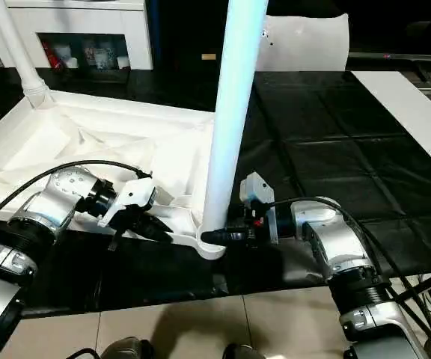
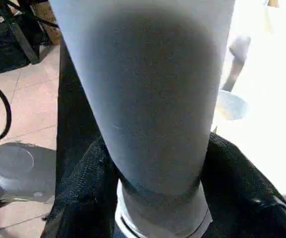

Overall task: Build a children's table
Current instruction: Rotate leg to tighten

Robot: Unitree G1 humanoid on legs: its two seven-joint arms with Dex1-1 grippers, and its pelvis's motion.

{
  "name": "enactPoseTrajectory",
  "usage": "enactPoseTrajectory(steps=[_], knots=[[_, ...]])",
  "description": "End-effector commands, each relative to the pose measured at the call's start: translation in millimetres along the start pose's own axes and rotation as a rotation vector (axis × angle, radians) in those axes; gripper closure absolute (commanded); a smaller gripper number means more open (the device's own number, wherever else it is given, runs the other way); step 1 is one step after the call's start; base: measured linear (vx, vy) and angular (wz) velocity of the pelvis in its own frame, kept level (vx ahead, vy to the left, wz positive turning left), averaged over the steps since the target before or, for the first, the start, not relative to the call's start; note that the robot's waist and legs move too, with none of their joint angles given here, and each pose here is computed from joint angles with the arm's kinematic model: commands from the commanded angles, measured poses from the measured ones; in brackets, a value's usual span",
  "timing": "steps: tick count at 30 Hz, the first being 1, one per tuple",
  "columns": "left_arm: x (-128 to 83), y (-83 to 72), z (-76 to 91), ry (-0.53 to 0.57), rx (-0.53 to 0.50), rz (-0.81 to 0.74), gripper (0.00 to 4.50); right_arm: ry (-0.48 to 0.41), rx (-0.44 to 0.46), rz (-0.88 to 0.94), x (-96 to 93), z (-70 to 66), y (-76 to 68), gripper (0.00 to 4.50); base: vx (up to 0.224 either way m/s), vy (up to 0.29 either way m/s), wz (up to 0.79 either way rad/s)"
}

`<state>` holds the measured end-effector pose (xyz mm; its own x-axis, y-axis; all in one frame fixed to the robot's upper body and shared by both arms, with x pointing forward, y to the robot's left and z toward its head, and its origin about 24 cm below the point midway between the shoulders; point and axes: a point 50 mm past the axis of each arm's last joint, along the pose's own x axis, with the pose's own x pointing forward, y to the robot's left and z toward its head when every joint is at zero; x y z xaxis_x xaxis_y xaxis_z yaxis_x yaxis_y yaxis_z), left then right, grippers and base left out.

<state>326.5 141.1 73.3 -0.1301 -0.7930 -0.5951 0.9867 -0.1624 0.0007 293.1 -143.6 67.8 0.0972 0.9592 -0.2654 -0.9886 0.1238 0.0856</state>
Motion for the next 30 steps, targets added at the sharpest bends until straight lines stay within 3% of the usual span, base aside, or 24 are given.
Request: enactPoseTrajectory(steps=[1, 6, 13, 16, 21, 26, 30], knots=[[5, -0.8, 6.4, -0.024, 0.030, -0.037, 4.50, -0.032, 0.020, 0.025, 4.3, 0.4, 5.0, 2.52, 0.000, 0.000, 0.00], [6, 0.2, 8.1, -0.058, 0.009, -0.009, 4.50, -0.081, 0.060, 0.004, 7.0, 0.4, 10.6, 2.52, 0.000, 0.000, 0.00], [24, 11.4, 20.3, -0.157, -0.088, 0.166, 4.50, -0.107, 0.156, -0.171, 23.8, -9.9, 18.1, 2.52, 0.000, 0.000, 0.00], [48, 15.3, 35.2, -0.221, -0.140, 0.245, 4.50, -0.115, 0.222, -0.402, 45.4, -15.2, 13.4, 2.52, 0.000, 0.000, 0.00], [75, 24.4, 51.1, -0.231, -0.213, 0.385, 4.50, -0.136, 0.311, -0.634, 73.8, -9.0, 1.4, 2.52, 0.000, 0.000, 0.00], [88, 31.2, 61.4, -0.217, -0.227, 0.485, 4.50, -0.147, 0.358, -0.805, 91.9, 0.6, -9.5, 2.52, 0.000, 0.000, 0.00], [85, 33.4, 60.1, -0.165, -0.171, 0.535, 4.50, -0.159, 0.399, -1.002, 90.3, 0.8, -18.9, 2.52, 0.000, 0.000, 0.00]])
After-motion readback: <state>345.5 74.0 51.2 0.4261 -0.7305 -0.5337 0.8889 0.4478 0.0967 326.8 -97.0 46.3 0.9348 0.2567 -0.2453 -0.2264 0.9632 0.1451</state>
